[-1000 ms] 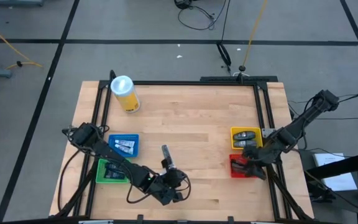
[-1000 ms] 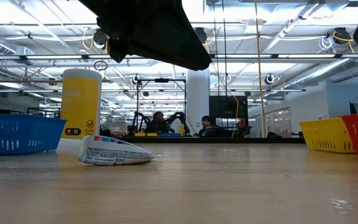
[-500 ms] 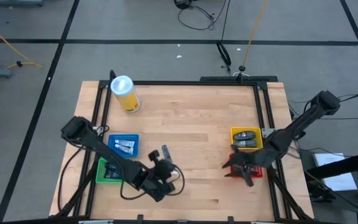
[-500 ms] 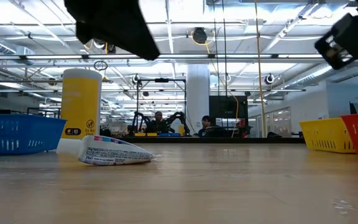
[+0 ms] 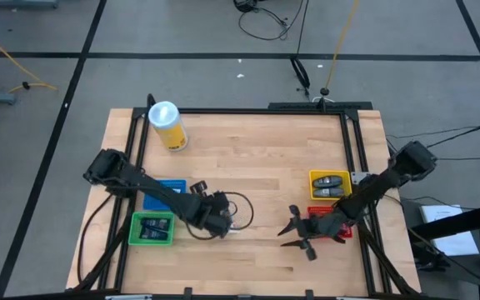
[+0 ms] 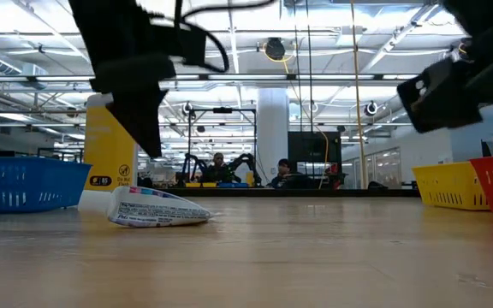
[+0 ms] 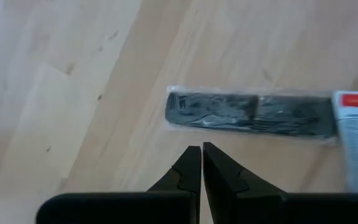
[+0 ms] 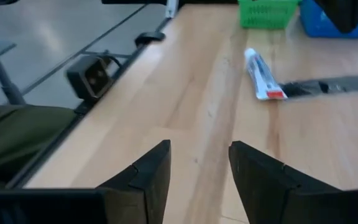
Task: Pick & Place Travel size toiletries
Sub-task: Put the black comb into the red basket
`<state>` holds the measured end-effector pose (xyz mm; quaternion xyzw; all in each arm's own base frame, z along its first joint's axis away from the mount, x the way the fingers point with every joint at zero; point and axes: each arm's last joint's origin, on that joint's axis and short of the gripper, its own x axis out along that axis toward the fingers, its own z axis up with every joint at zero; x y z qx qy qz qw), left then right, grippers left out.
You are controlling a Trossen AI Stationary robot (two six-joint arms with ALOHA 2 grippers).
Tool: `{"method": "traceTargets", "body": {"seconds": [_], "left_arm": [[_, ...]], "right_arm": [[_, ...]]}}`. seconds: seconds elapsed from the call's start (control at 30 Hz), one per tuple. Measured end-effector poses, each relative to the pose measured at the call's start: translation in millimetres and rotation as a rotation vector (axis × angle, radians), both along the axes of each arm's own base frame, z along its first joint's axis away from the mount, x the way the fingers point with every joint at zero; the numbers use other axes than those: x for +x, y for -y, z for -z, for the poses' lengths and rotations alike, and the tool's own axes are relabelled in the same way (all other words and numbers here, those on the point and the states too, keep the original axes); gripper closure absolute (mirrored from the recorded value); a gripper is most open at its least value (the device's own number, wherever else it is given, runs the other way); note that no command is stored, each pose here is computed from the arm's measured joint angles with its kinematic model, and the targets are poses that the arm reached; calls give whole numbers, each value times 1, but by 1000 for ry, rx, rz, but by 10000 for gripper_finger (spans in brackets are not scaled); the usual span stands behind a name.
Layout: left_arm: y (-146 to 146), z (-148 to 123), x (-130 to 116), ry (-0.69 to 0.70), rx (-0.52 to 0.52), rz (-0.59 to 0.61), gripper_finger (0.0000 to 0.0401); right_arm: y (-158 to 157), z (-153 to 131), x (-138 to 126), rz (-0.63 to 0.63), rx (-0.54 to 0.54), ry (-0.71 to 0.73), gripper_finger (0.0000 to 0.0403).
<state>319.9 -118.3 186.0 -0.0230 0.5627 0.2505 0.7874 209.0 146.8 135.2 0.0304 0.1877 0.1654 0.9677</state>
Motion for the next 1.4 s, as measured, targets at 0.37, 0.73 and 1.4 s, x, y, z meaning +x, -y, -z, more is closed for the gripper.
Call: {"method": "traceTargets", "body": {"seconds": [0.37,0.73,1.4], "left_arm": [[-23,46,4,131,-132,-28,382],[-21,40,39,628,-204,133,382],[-29,64,2,230,-161,-220,398]], "right_arm": [[3,14,4,32,6,-58,248],[3,14,4,36,5,-61,248],[4,14,5,47,22,-62,248]]}}
